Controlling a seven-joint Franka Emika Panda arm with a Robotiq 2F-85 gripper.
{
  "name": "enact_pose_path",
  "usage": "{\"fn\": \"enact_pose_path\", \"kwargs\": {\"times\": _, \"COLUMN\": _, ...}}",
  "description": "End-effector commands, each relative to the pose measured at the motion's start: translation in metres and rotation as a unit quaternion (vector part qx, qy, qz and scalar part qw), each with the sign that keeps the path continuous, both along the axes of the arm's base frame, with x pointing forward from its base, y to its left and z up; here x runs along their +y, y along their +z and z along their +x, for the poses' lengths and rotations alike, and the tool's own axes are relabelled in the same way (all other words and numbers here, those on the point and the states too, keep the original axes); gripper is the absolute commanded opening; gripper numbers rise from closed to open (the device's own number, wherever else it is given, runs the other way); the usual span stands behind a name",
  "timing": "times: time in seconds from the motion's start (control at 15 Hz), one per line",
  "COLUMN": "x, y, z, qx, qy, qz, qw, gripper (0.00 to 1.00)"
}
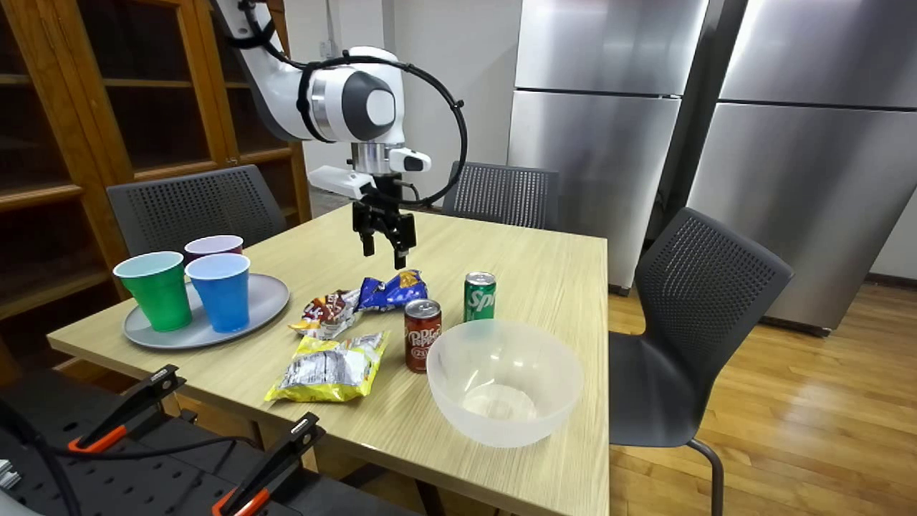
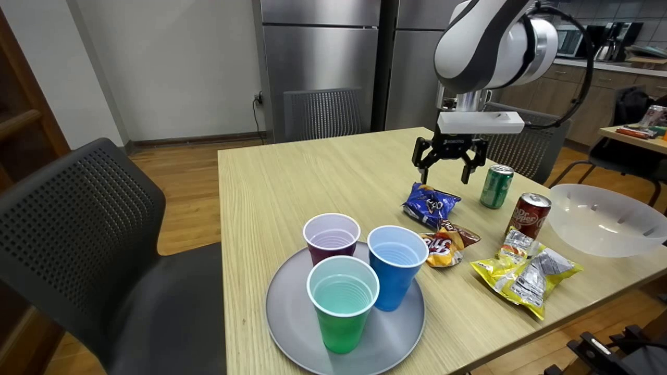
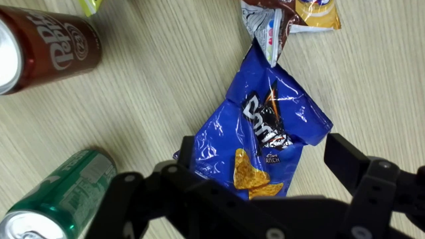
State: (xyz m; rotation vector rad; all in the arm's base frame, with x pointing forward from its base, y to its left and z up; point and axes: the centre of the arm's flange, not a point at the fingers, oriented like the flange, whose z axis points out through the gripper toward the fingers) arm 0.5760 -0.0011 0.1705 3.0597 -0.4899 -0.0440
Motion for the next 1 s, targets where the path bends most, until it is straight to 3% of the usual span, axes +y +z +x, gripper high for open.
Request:
{"fn": "enact_pose_path", "kwargs": {"times": 0.0, "x": -0.003, "y": -0.017, "z": 0.022, "qx": 0.003, "qy": 0.012, "qz": -0.005, "qw": 0.9999, "gripper": 1.0}}
{"fn": "enact_pose_path", "kwargs": {"times": 0.93, "x": -0.004, "y": -0.051, "z": 0.04, "qx": 0.014, "qy": 0.008, "qz": -0.009, "qw": 0.9998, "gripper": 1.0}}
